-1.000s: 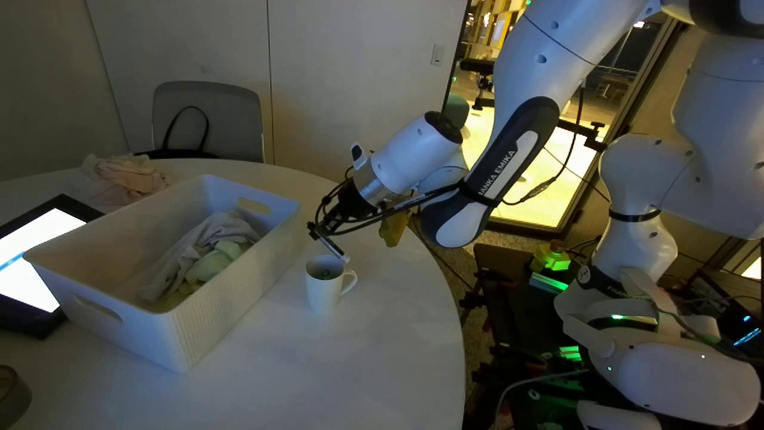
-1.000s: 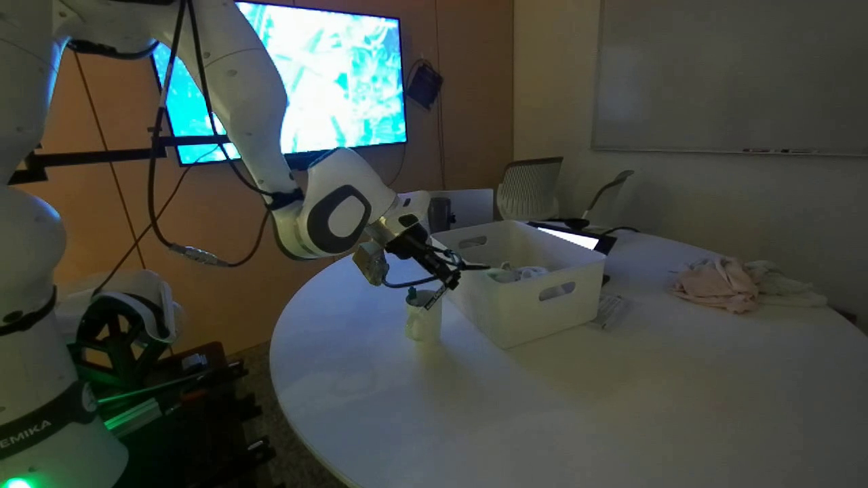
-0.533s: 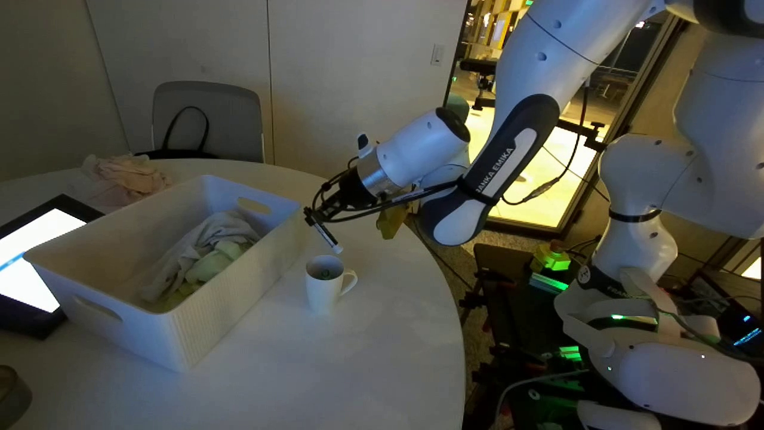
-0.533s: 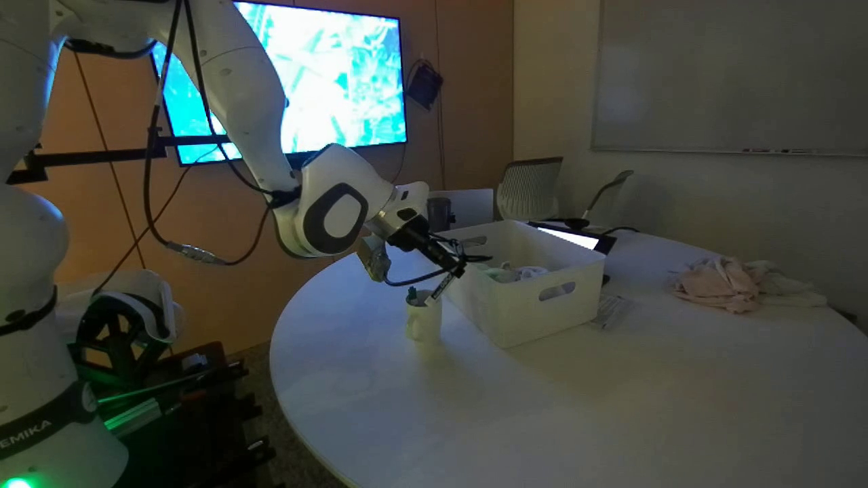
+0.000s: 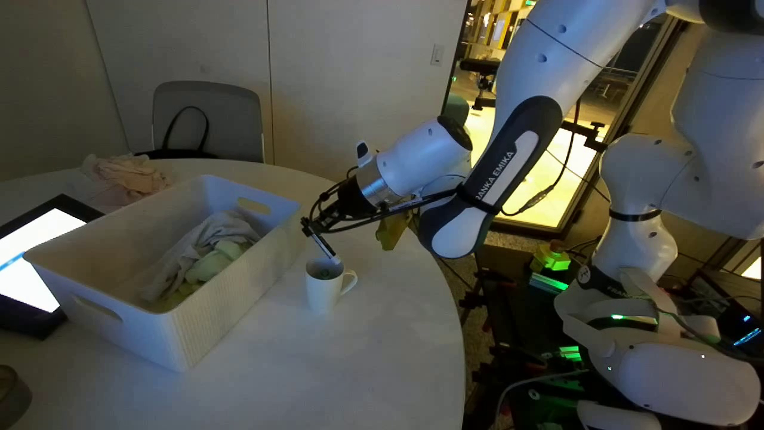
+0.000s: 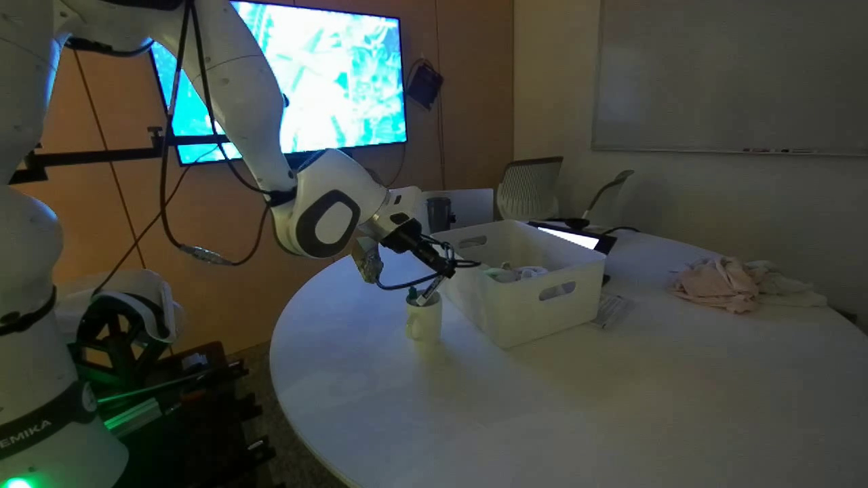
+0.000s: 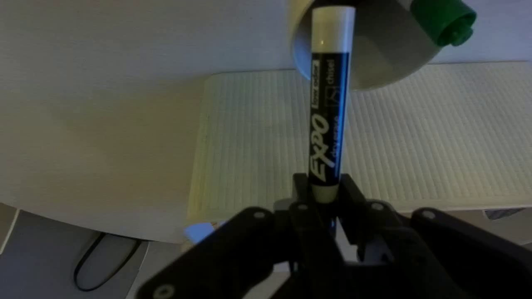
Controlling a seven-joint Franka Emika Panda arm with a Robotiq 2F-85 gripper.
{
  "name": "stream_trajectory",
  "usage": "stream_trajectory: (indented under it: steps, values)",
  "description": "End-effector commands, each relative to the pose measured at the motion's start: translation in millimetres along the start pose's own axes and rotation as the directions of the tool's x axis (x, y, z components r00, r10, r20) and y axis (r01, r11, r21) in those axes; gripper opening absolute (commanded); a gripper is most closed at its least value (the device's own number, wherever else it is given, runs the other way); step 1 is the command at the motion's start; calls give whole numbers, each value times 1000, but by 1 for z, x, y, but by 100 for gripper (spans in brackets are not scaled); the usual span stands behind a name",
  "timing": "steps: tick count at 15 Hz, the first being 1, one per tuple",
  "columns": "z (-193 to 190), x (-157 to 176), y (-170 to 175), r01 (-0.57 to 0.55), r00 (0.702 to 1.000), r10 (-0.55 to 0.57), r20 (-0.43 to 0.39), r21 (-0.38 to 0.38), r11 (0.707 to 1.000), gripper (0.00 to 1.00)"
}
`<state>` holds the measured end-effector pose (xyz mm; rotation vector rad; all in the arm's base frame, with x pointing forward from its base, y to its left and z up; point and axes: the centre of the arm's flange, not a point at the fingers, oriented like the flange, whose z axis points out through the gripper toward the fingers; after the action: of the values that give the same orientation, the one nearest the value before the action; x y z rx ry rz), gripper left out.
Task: Put the cloths in the box and put the markers in the cup
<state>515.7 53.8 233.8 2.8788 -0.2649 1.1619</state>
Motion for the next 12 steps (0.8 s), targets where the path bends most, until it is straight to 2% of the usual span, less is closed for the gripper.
stream_trajectory:
  steps: [1, 8, 12]
  values:
    - [-5, -4, -5, -22, 999, 23, -29, 23, 999, 8]
    - [-7, -13, -4, -36, 998, 38, -54, 25, 999, 8]
    - [-2, -27, -7, -3, 998, 5, -64, 35, 999, 9]
